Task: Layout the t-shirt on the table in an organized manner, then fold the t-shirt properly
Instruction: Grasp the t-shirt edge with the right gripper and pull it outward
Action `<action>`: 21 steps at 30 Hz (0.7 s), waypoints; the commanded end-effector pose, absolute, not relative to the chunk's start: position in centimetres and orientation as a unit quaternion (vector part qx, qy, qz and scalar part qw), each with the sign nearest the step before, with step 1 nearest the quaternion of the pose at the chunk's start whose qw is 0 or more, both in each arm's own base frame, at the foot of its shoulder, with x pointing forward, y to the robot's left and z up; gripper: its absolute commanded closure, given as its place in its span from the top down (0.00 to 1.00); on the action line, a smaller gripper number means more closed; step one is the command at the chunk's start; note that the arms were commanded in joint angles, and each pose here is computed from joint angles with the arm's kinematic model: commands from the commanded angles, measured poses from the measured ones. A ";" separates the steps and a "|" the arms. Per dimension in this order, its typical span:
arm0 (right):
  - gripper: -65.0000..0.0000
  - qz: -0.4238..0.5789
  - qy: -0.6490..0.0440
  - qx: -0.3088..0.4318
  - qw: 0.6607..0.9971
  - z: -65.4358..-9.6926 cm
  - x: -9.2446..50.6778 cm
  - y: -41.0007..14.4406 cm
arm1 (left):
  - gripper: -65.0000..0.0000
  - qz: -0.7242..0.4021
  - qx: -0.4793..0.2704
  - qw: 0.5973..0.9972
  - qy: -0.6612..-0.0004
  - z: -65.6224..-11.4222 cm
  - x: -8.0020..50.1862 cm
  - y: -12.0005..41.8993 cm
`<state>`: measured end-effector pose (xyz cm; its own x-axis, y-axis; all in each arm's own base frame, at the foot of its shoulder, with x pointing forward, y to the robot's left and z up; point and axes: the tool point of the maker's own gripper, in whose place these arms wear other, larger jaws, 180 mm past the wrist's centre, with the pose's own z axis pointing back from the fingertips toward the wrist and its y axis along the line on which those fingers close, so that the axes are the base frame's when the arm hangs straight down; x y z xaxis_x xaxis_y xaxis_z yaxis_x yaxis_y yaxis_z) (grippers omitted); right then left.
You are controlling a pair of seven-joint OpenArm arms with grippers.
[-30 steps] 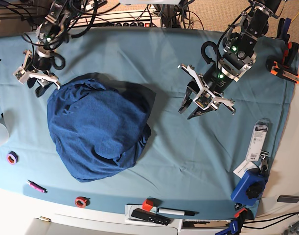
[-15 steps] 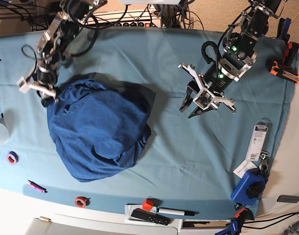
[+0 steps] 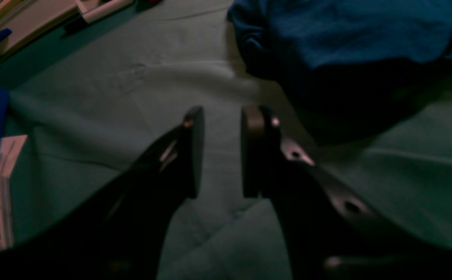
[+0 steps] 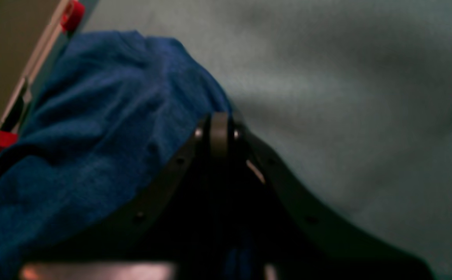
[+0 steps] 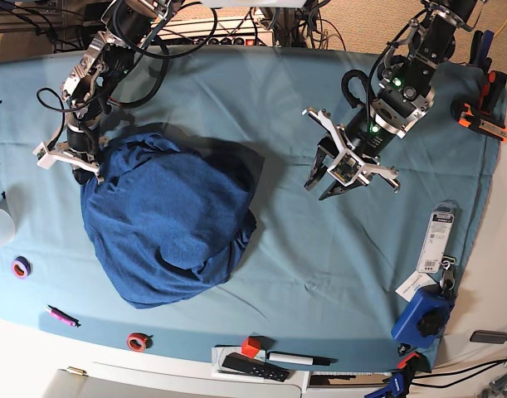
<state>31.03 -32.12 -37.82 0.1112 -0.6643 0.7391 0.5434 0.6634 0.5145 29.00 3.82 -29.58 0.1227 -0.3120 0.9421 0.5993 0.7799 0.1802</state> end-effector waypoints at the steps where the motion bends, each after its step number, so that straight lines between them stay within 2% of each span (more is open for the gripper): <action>1: 0.00 -0.393 -0.554 0.052 0.732 -36.0 31.7 -33.1 | 0.27 -0.306 -0.125 0.725 -0.604 -28.3 29.4 3.7; 6: 0.00 -0.356 -0.577 0.022 0.735 -33.4 30.3 -34.5 | 0.27 -0.307 -0.123 0.730 -0.599 -28.6 29.4 3.8; 13: 0.00 -0.275 -0.614 -0.056 0.738 -27.8 26.3 -34.5 | 0.27 -0.296 -0.138 0.733 -0.597 -28.5 29.3 3.7; 21: 0.00 -0.216 -0.595 -0.164 0.756 -26.4 22.3 -35.3 | 0.27 -0.298 -0.136 0.738 -0.590 -28.8 29.2 3.7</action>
<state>21.86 -35.03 -28.14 0.2497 -0.1704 0.9532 0.5277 0.8493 0.0136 28.80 3.80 -30.07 0.1669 -0.2960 0.9405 0.6024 0.7857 0.1404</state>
